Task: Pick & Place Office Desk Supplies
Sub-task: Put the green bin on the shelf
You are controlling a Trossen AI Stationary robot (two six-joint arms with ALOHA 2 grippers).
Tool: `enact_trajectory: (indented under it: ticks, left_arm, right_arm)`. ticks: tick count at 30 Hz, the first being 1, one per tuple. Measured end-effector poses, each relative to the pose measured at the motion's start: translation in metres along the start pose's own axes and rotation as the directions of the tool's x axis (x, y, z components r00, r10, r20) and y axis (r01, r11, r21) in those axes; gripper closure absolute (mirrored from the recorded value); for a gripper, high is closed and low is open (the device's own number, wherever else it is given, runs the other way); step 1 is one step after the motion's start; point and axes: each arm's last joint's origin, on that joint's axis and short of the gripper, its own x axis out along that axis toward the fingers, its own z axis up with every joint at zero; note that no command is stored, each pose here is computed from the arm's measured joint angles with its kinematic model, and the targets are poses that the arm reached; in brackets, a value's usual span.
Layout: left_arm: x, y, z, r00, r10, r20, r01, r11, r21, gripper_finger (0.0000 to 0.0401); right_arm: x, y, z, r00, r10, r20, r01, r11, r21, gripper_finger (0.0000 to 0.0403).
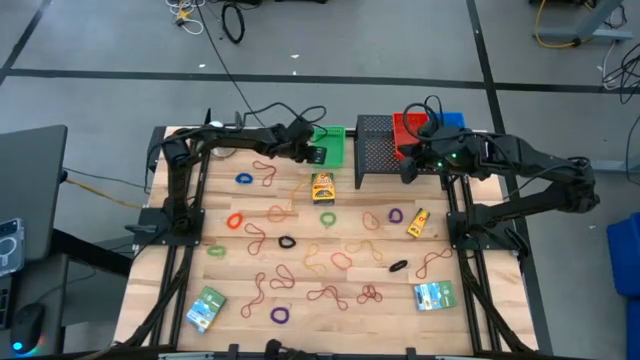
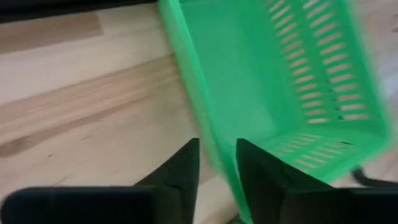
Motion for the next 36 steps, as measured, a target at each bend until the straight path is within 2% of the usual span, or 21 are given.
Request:
enact_trajectory:
  ticks: [6,13,20,29,32,36]
  left_arm:
    - [-0.008,0.001,-0.001,0.999,0.011,-0.034,-0.01,0.999,0.036,0.0385]
    - [-0.046,-0.014,0.007,0.999,-0.023,0.034,0.021,0.998,0.063,0.0386]
    - [-0.097,-0.029,-0.001,0.995,0.034,0.089,-0.051,0.98,0.193,0.0387]
    - [-0.144,-0.074,-0.046,0.993,-0.063,0.095,0.036,0.964,0.264,0.0387]
    - [-0.147,-0.085,-0.068,0.993,-0.089,0.079,0.066,0.964,0.26,0.0387]
    - [-0.14,-0.088,-0.097,0.991,-0.125,0.042,0.115,0.973,0.2,0.0387]
  right_arm:
    - [-0.002,0.004,-0.002,1.0,-0.004,0.012,0.004,1.0,-0.016,0.0396]
    - [-0.004,0.007,-0.004,1.0,0.012,0.011,-0.011,1.0,-0.026,0.0396]
    - [-0.005,0.008,-0.005,1.0,0.019,0.01,-0.018,0.999,-0.03,0.0396]
    - [-0.005,0.008,-0.004,1.0,0.018,0.01,-0.017,1.0,-0.023,0.0396]
    - [-0.005,0.008,-0.005,1.0,0.018,0.01,-0.017,1.0,-0.024,0.0396]
    - [-0.005,0.009,-0.004,1.0,0.018,0.011,-0.018,1.0,-0.026,0.0396]
